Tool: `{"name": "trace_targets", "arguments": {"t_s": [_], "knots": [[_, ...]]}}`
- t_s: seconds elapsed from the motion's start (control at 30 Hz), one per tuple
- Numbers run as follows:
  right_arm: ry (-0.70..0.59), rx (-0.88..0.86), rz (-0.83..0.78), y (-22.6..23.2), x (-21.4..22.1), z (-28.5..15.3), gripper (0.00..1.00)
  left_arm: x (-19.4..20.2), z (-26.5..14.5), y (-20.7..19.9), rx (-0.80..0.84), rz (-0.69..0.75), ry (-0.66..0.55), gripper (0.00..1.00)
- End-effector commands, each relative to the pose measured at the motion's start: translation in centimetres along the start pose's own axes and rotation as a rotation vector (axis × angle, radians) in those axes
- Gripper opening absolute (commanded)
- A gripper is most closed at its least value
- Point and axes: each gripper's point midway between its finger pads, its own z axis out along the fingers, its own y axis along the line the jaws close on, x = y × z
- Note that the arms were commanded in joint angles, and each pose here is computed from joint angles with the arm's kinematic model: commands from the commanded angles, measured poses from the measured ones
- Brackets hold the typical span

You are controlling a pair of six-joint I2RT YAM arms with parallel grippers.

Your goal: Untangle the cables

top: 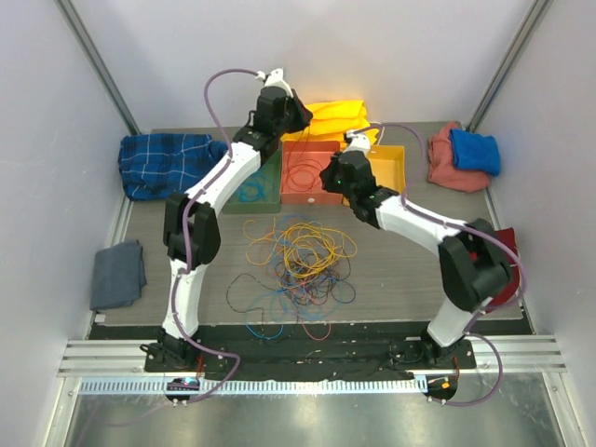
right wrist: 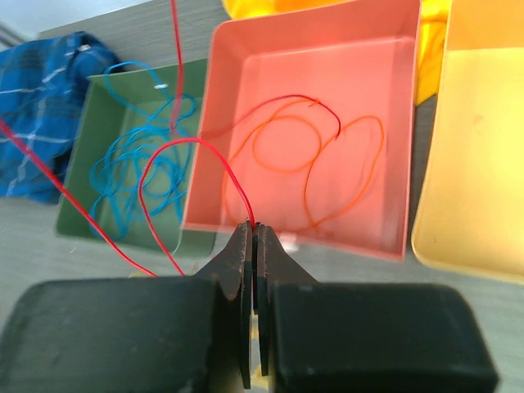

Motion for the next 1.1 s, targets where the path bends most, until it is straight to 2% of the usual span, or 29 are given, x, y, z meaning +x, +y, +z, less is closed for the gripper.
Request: {"name": "trace_targets", "arguments": {"t_s": [0.0,0.1,0.2,0.23,0.33,0.43,0.57,0.73,0.83,0.97,1.07], "knots": [[-0.113,-0.009,0.018,1.5,-3.8,3.4,0.01,0.3,0.7,0.0,0.026,-0.005,0.0,0.0],[-0.077,0.035,-0.03,1.0,-3.0,6.2,0.01,0.9,1.1,0.7,0.013,0.024,0.013,0.0],[-0.053,0.072,-0.055,0.5,-2.7,7.9,0.17,1.8,1.9,1.2,0.008,0.039,0.035,0.0],[-0.061,0.07,-0.054,0.8,-3.2,8.1,0.3,2.1,2.1,1.4,0.007,0.039,0.042,0.0],[-0.051,0.092,-0.074,0.5,-3.1,8.8,0.47,2.9,2.8,2.1,-0.003,0.033,0.056,0.0],[-0.055,0.125,-0.093,0.1,-3.6,9.0,0.55,3.8,3.4,2.7,-0.01,0.028,0.069,0.0],[-0.076,0.167,-0.09,-0.5,-4.6,7.7,0.56,4.3,3.8,3.1,-0.015,0.027,0.083,0.0],[-0.111,0.229,-0.018,-2.2,-5.3,3.4,0.55,5.2,3.9,4.5,-0.067,0.064,0.111,0.0],[-0.122,0.264,0.009,-3.5,-4.6,0.5,0.53,6.2,3.7,6.1,-0.146,0.125,0.142,0.18],[-0.131,0.295,0.01,-4.7,-4.2,-2.2,0.52,7.3,2.6,7.6,-0.261,0.26,0.177,0.48],[-0.141,0.29,0.006,-4.7,-4.5,-3.3,0.52,7.3,1.9,7.6,-0.333,0.393,0.173,0.63]]}}
